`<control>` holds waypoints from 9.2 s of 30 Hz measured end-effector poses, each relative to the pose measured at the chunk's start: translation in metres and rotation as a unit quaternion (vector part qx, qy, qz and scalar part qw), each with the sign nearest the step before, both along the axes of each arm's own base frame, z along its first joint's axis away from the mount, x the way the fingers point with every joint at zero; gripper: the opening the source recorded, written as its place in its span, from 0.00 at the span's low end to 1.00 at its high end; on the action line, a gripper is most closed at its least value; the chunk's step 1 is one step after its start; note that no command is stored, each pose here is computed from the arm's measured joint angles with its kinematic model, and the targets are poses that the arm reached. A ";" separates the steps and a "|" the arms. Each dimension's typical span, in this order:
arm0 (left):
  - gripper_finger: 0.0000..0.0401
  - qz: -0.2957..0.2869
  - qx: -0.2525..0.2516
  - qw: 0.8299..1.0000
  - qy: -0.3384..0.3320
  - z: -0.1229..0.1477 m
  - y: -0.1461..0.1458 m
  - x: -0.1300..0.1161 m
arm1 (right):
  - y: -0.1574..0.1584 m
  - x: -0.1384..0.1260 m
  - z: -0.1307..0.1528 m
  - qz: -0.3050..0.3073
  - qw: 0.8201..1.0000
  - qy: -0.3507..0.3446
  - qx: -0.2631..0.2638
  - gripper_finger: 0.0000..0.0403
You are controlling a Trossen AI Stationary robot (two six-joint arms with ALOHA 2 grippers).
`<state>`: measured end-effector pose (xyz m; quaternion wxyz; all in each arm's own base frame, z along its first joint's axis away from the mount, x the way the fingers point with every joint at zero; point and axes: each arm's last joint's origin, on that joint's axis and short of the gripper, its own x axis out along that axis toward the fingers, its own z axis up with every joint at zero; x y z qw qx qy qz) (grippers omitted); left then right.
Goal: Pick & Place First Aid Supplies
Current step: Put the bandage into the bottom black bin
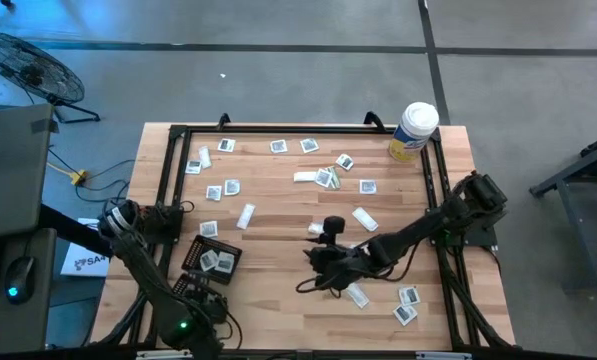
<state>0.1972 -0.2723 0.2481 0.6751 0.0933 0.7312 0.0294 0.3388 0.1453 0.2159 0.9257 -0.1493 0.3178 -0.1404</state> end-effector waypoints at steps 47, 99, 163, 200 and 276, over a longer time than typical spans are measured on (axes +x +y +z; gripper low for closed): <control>0.00 -0.250 -0.074 0.895 -0.362 -0.022 0.032 0.084 | -0.069 0.050 -0.096 -0.385 0.891 -0.004 0.239 0.27; 0.00 -0.208 -0.066 0.920 -0.324 -0.028 0.038 0.078 | -0.045 0.042 -0.105 -0.228 0.951 0.027 0.208 0.27; 0.00 -0.191 -0.099 0.914 -0.343 -0.071 0.051 0.075 | -0.026 0.058 -0.113 -0.090 0.971 0.005 0.220 0.01; 0.50 -0.100 -0.058 0.813 -0.571 -0.059 0.117 0.045 | 0.025 0.040 -0.001 0.125 0.953 -0.150 0.232 0.00; 0.12 -0.148 -0.139 0.979 -0.020 -0.060 0.046 -0.037 | 0.001 0.048 0.014 0.089 0.973 -0.199 0.081 0.42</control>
